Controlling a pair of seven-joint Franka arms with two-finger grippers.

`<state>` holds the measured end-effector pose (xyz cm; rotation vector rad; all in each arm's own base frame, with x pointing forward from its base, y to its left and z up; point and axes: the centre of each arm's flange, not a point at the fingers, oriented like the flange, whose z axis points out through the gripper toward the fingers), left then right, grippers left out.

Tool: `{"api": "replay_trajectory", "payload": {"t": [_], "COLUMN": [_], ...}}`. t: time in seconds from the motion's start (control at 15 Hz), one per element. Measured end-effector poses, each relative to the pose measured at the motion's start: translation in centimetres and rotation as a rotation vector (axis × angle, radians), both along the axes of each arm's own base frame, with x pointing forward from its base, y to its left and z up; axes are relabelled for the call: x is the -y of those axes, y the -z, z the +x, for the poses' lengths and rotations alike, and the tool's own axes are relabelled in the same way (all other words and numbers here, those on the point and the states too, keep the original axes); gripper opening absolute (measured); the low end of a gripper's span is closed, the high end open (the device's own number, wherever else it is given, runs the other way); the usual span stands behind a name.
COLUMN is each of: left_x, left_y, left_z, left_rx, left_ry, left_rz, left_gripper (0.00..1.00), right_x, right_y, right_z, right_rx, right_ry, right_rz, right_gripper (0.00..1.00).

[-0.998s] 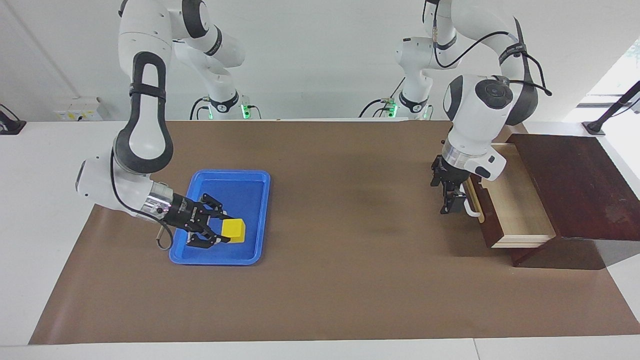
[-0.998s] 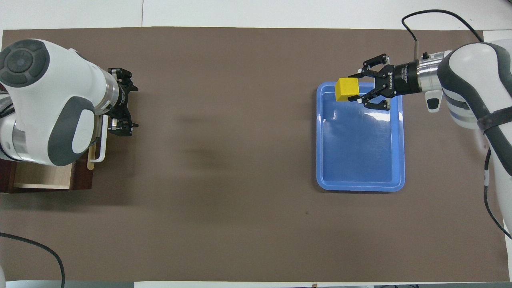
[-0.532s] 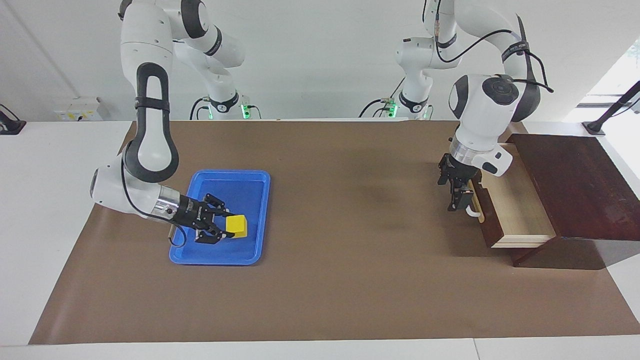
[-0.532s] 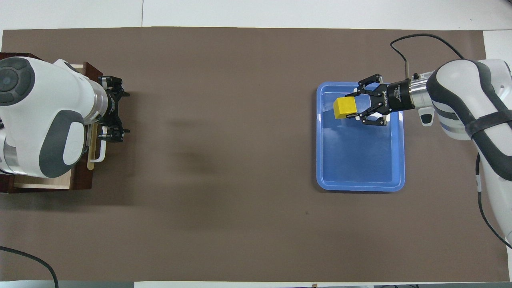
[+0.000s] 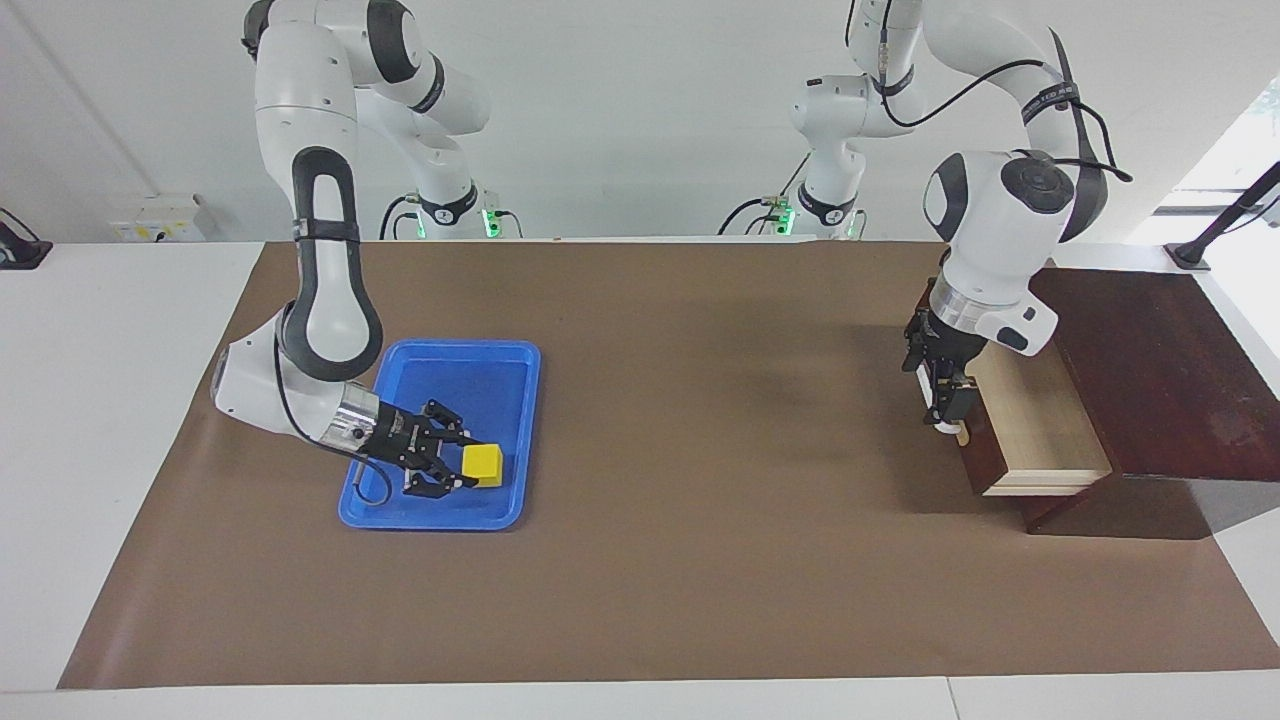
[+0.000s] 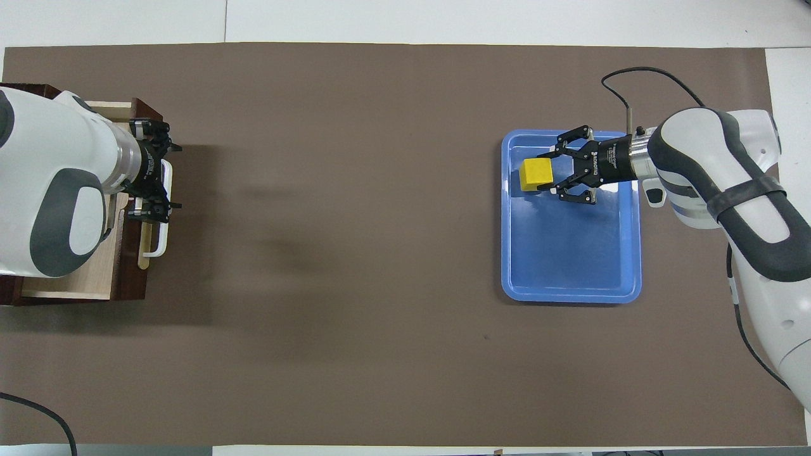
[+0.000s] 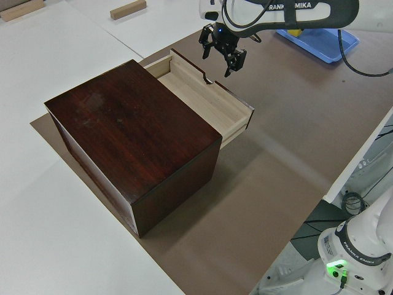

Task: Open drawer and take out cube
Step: 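Lower the cube into the blue tray and open the right gripper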

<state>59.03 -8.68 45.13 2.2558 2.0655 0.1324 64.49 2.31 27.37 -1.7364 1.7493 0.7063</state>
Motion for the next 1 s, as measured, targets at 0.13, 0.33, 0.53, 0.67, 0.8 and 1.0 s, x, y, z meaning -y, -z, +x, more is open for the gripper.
{"api": "replay_trajectory", "payload": {"t": [0.13, 0.33, 0.53, 0.67, 0.8, 1.0], "left_x": [-1.0, -2.5, -4.6, -5.5, -6.8, -9.5], "left_y": [0.0, 0.0, 0.0, 0.0, -0.1, -0.1], "left_z": [0.1, 0.3, 0.5, 0.5, 0.5, 0.5], "left_rx": [0.000, 0.000, -0.001, -0.002, -0.001, 0.000], "left_ry": [0.007, 0.020, 0.035, 0.047, 0.050, 0.038], "left_rz": [0.003, 0.007, 0.012, 0.014, 0.017, 0.034], "left_gripper": [1.00, 1.00, 1.00, 1.00, 1.00, 1.00], "right_x": [-0.2, -0.1, -0.2, -0.5, -1.0, -1.6], "right_y": [0.0, -0.1, -0.1, 0.2, 0.6, 0.8], "right_z": [0.0, 0.1, 0.4, 0.5, 0.5, 0.5], "right_rx": [0.002, 0.006, 0.019, 0.025, 0.025, 0.021], "right_ry": [-0.001, 0.005, 0.014, 0.023, 0.021, 0.016], "right_rz": [-0.002, -0.003, -0.014, -0.026, -0.032, -0.031], "right_gripper": [0.59, 0.59, 0.59, 0.59, 0.59, 0.56]}}
